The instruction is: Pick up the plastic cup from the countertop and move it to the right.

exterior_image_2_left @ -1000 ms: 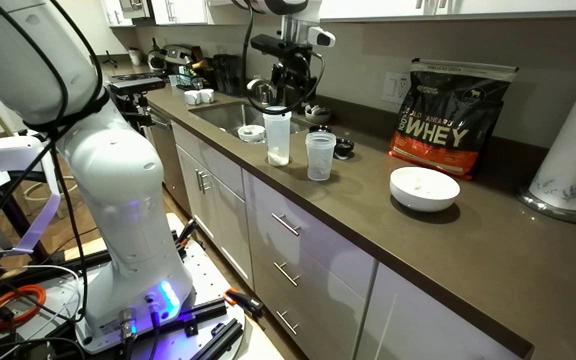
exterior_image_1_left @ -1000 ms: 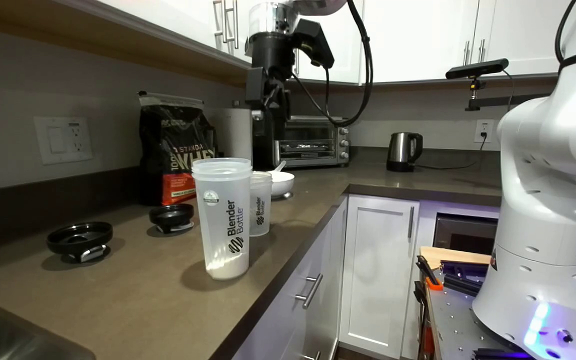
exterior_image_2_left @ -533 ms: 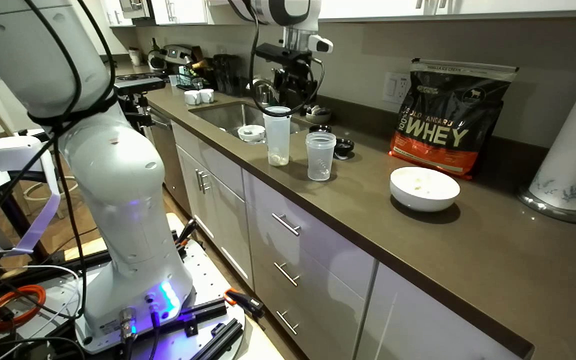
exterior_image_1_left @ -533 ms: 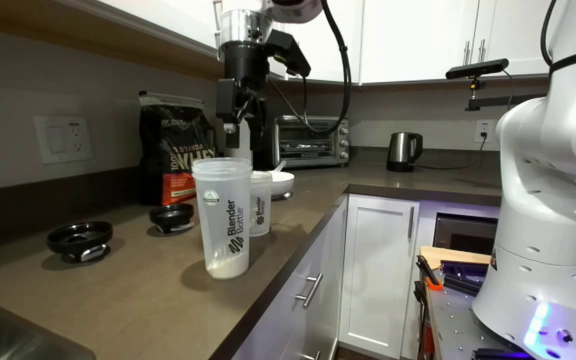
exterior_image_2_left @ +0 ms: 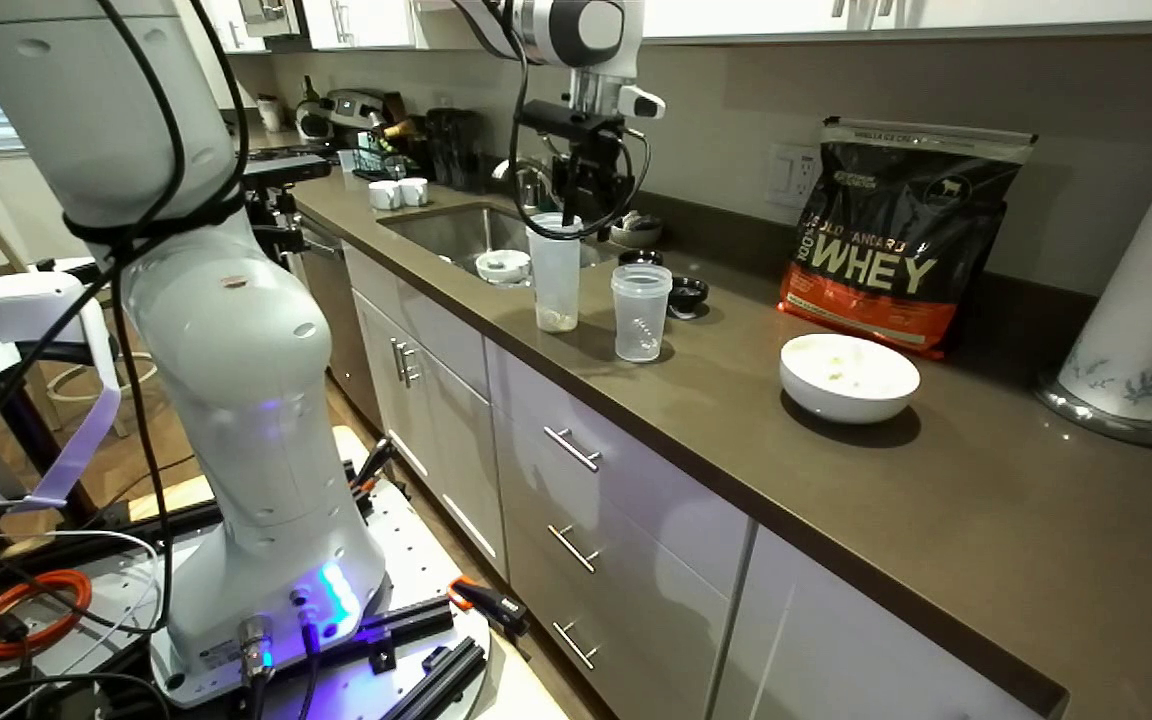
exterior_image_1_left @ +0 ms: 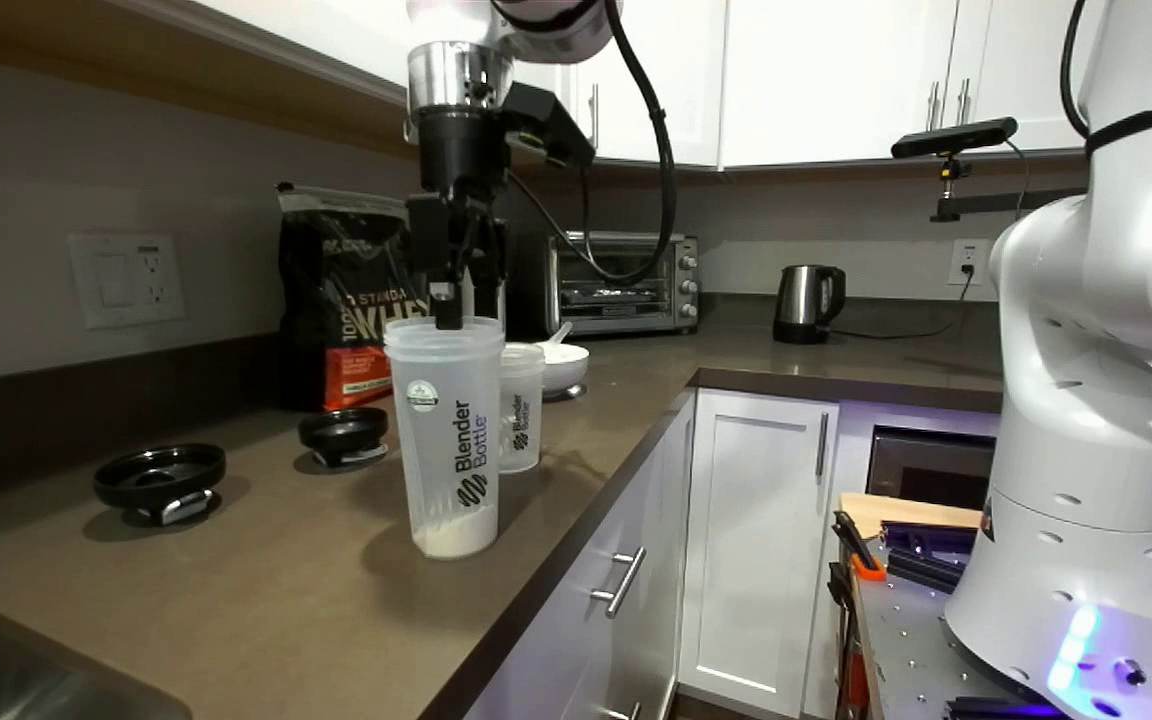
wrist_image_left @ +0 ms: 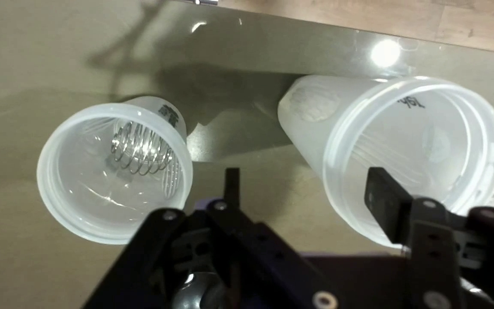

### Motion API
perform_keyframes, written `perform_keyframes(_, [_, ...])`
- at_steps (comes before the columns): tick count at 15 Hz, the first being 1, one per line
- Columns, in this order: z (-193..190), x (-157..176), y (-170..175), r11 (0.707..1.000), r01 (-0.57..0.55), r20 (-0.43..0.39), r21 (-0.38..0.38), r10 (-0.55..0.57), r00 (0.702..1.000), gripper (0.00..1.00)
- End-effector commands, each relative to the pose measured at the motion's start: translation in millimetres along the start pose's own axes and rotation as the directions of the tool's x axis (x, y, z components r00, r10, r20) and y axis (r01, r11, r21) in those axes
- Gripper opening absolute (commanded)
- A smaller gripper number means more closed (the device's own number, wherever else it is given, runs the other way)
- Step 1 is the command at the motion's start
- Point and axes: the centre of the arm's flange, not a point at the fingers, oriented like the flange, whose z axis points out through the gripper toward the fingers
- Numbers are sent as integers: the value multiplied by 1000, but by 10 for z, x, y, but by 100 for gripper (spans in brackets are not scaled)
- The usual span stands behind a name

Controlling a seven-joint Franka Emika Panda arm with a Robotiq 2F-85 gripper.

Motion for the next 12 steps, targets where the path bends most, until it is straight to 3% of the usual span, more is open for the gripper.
perform_keyframes(1, [22,63,-81,1000,1,-2,-32,-1,1000,46])
perform_keyframes(8, [63,17,-216,999,29,19,-39,-28,999,2])
perform_keyframes(12, [20,-19,-328,997,58,29,-48,-57,998,2])
